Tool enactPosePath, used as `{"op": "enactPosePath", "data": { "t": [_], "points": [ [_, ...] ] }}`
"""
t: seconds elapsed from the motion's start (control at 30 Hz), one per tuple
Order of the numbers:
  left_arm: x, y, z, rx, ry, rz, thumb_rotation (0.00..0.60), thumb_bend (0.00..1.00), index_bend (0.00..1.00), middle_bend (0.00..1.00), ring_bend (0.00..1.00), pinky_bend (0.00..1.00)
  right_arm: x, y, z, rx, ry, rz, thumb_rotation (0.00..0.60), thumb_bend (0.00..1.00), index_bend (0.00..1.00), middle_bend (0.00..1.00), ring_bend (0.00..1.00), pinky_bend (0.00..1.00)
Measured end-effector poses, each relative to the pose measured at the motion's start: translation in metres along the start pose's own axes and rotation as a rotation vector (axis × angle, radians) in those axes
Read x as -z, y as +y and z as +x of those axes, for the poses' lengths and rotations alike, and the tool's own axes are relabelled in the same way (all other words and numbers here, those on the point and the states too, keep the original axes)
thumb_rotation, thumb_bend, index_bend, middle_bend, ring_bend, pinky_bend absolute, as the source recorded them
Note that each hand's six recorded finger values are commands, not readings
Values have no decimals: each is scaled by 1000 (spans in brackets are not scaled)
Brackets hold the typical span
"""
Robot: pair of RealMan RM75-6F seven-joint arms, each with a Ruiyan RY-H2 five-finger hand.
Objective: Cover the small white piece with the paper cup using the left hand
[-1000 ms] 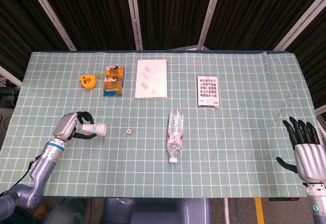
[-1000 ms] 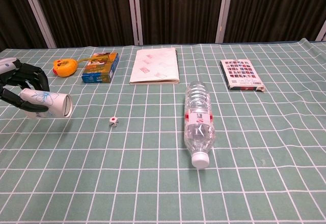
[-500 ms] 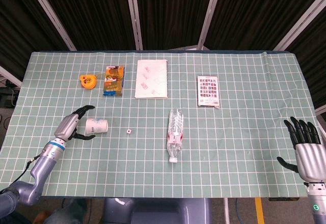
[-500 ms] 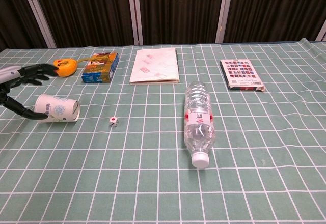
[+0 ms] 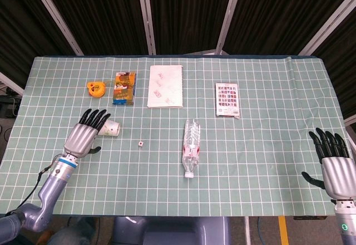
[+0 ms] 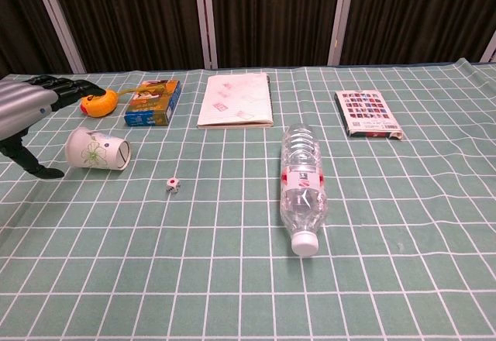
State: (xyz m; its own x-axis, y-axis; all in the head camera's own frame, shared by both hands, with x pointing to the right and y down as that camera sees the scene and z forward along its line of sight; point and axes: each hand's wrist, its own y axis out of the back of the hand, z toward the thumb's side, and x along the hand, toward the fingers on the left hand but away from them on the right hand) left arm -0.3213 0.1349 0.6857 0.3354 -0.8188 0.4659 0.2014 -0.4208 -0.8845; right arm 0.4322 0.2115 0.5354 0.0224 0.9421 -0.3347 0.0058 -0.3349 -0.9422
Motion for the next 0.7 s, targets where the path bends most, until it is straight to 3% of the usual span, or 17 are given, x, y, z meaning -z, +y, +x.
{"op": "enactPosePath", "data": {
  "t": [0.2, 0.3, 0.57, 0.7],
  "points": [
    [-24, 4, 13, 5, 34, 382, 600, 0, 60, 0, 0, 47, 2, 1, 1, 4, -4, 2, 600, 0, 0, 0, 0, 0],
    [-38, 2, 22, 27, 50, 493, 600, 0, 70, 0, 0, 48, 3, 1, 1, 2, -9, 2, 600, 0, 0, 0, 0, 0],
    [-62, -8, 45, 75, 45, 679, 600, 0, 96, 20, 20, 81, 3, -1, -1, -3, -7, 4, 600, 0, 0, 0, 0, 0],
    [-65, -11, 50, 73, 38, 675, 600, 0, 120, 54, 62, 122, 3, -1, -1, -2, -8, 4, 600, 0, 0, 0, 0, 0]
  ]
}}
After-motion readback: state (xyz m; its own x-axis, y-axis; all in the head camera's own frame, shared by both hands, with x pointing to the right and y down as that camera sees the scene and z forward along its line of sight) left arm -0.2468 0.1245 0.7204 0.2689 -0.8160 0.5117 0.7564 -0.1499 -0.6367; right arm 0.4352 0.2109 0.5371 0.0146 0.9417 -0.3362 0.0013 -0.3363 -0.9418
